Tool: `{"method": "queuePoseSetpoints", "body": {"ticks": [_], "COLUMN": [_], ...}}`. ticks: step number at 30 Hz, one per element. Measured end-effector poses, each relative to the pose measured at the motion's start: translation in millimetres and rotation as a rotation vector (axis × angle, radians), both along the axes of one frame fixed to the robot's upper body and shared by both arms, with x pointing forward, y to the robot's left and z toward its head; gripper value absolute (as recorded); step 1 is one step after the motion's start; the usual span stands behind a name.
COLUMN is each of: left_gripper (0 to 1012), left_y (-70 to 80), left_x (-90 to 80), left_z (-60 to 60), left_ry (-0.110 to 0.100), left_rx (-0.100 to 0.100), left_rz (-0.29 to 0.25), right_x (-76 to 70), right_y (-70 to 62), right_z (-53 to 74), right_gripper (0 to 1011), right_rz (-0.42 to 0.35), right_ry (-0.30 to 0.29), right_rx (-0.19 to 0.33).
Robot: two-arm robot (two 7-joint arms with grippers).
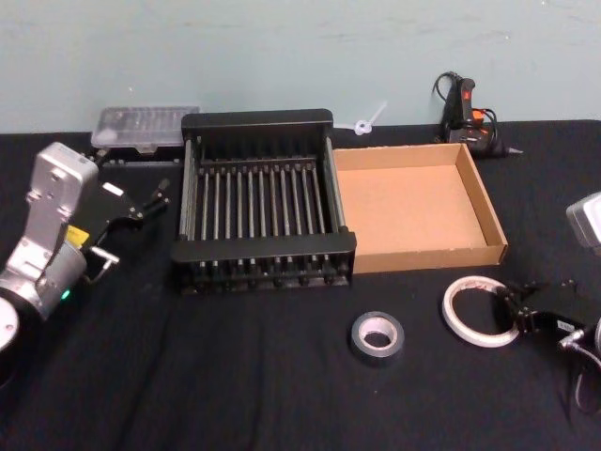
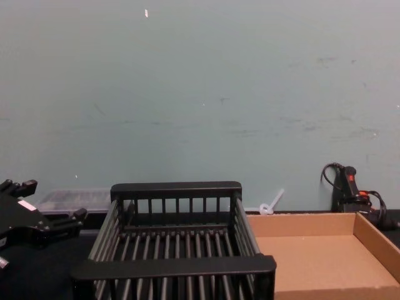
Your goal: Pick up the white tape and place it into the black box , Pick up the silver tape and place it into the brown box.
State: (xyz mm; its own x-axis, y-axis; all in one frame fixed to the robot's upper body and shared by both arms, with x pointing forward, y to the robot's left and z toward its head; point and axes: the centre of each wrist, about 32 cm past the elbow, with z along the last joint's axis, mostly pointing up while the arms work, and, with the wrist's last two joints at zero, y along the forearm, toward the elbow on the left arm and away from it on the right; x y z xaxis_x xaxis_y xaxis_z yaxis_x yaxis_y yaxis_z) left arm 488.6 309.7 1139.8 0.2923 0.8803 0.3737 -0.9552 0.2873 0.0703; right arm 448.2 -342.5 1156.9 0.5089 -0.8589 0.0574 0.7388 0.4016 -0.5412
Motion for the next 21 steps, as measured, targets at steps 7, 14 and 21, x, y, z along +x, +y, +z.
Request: {"method": "queuePoseSetpoints", "body": {"ticks": [7, 14, 21], "left_gripper": [1001, 1001, 1001], "left_y": [0.0, 0.0, 0.0], "left_x": [0.0, 0.0, 0.0], "left_z": [0.0, 0.0, 0.0], "left_ry": [0.0, 0.0, 0.0], "left_rx": [0.0, 0.0, 0.0], "left_rz": [0.0, 0.0, 0.0], "right_x": [-3.4, -5.9, -7.4], "right_y": [0.7, -0.2, -1.0], "right_z": [6.3, 14.7, 30.4], "right_gripper": [101, 101, 101], "right_rz": [-0.017, -0.024, -0.017], "right_ry": [-0.078, -0.131, -0.194], "right_rx": [-0.021, -0.012, 0.019]}}
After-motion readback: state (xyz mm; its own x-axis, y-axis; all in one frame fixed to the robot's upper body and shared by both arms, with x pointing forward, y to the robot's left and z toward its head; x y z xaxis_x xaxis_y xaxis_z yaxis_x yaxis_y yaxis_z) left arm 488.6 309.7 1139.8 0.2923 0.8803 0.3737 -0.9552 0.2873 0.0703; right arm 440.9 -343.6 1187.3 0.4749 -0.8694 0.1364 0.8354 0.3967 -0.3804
